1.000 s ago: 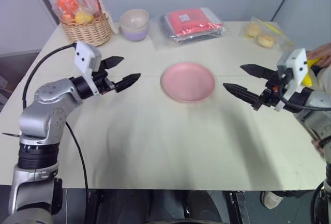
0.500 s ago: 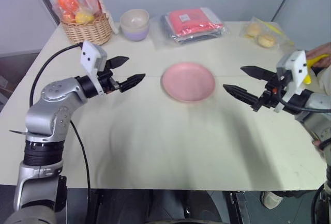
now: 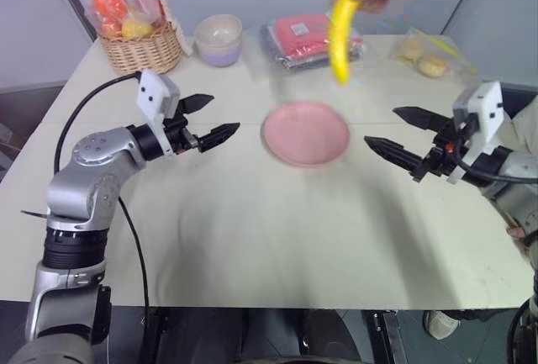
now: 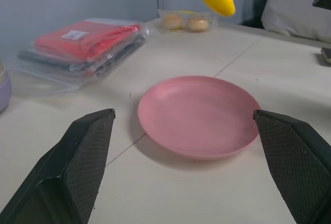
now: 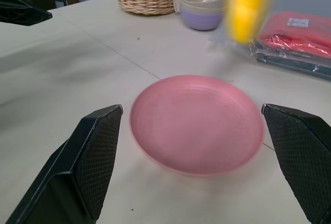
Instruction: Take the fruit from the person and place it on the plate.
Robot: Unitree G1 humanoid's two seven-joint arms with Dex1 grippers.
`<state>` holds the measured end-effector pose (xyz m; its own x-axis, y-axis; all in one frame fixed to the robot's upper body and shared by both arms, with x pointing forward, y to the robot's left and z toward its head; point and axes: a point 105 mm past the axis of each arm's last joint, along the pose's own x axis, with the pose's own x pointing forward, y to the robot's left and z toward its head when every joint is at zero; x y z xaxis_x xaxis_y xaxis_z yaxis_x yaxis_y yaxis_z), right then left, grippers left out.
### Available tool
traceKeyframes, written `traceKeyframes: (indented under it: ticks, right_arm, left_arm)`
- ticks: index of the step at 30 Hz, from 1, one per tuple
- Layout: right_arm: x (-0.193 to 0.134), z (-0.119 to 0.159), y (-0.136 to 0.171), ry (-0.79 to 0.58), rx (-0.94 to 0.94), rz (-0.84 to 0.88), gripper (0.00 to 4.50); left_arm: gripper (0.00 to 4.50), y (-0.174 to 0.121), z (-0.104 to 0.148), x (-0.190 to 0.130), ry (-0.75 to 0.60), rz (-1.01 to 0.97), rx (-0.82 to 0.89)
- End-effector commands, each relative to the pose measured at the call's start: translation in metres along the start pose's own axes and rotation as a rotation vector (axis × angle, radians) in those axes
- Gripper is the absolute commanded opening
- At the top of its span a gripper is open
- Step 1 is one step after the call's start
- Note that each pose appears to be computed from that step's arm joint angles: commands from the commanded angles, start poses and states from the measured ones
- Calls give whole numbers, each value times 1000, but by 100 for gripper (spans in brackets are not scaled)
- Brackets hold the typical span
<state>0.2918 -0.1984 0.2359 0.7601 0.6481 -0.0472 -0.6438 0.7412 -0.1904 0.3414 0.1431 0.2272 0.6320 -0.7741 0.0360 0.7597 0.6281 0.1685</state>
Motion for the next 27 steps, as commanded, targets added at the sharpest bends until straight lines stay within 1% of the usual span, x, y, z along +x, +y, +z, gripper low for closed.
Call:
traceKeyframes:
  ticks: [1, 4, 8, 12, 17, 22, 27]
  right_arm:
    - [-1, 14, 4, -44, -40, 5, 441]
    - [4, 23, 4, -83, -10, 6, 441]
    - [19, 36, 0, -124, 67, -34, 441]
    - [44, 57, 18, -172, 146, 25, 441]
    - [73, 76, 21, -198, 215, 26, 441]
    - [94, 81, 15, -197, 242, 6, 441]
    - [114, 80, 13, -183, 249, 7, 441]
  left_arm:
    - [450, 0, 14, 1, -40, -4, 42]
    - [450, 1, 15, 1, -39, -5, 46]
    - [450, 1, 15, 2, -40, -9, 48]
    - [450, -1, 15, 4, -42, -11, 49]
    - [450, -2, 14, 6, -42, -14, 50]
    - [450, -1, 15, 5, -45, -2, 56]
    - [450, -1, 15, 1, -44, 16, 63]
